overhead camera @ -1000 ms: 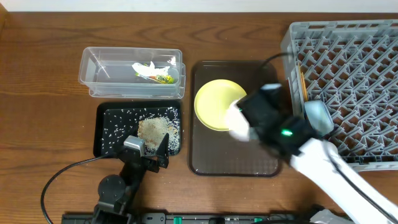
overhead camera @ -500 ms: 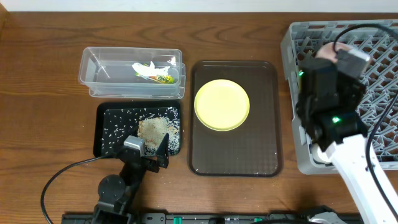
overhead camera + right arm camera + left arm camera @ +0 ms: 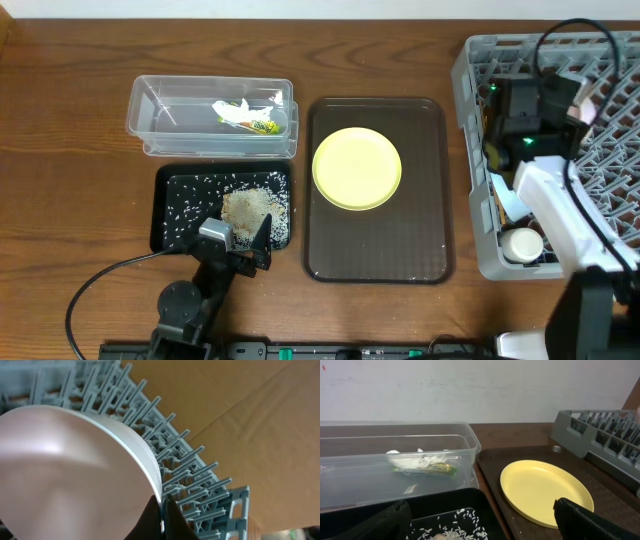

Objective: Sort waste into correct bins and load items into the dishwasher rack
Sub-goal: 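Carry pink bowl with right gripper and place into dish rack, then move right gripper to yellow plate and grasp its edge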

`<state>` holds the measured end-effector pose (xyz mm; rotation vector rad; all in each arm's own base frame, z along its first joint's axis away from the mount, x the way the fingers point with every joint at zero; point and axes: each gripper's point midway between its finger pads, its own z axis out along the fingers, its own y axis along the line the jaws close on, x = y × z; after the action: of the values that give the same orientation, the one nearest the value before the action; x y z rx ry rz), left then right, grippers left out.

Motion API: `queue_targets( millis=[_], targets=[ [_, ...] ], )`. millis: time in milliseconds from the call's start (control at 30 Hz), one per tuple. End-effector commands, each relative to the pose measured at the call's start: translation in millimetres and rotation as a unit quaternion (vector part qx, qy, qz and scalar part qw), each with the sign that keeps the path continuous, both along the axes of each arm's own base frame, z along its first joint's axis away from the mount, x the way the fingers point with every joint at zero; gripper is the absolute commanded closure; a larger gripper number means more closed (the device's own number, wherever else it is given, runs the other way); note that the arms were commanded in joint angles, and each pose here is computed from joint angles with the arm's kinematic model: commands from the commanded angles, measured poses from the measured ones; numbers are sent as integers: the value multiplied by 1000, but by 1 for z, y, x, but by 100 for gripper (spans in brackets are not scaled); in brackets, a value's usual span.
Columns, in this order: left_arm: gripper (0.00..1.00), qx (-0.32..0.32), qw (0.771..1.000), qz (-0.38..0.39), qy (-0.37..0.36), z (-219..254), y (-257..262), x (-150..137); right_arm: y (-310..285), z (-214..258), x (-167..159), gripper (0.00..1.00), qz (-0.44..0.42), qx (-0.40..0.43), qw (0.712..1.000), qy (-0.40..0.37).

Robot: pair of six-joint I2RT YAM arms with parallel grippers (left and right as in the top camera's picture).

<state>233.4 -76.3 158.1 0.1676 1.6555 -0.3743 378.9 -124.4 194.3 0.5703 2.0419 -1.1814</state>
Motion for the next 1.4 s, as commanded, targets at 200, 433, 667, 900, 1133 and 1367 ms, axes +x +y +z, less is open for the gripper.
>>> queue_targets(
  millis=[200,433,667,900,1133,1367],
  targets=[
    [7,8,1000,1,4,-6,1,0,43,-27,19,99,66,-10,996,59],
    [7,8,1000,1,4,-6,1,0,79,-35,18,99,116,-9,989,91],
    [7,8,1000,1,4,-6,1,0,97,-40,2,99,127,-2,986,109],
    [7,8,1000,1,4,-6,1,0,113,-38,-17,96,128,49,987,84],
    [7,8,1000,1,4,-6,1,0,123,-44,-22,49,146,73,981,100],
    [7,14,1000,1,27,-18,1,-1,187,-37,-29,39,248,162,951,87]
  ],
)
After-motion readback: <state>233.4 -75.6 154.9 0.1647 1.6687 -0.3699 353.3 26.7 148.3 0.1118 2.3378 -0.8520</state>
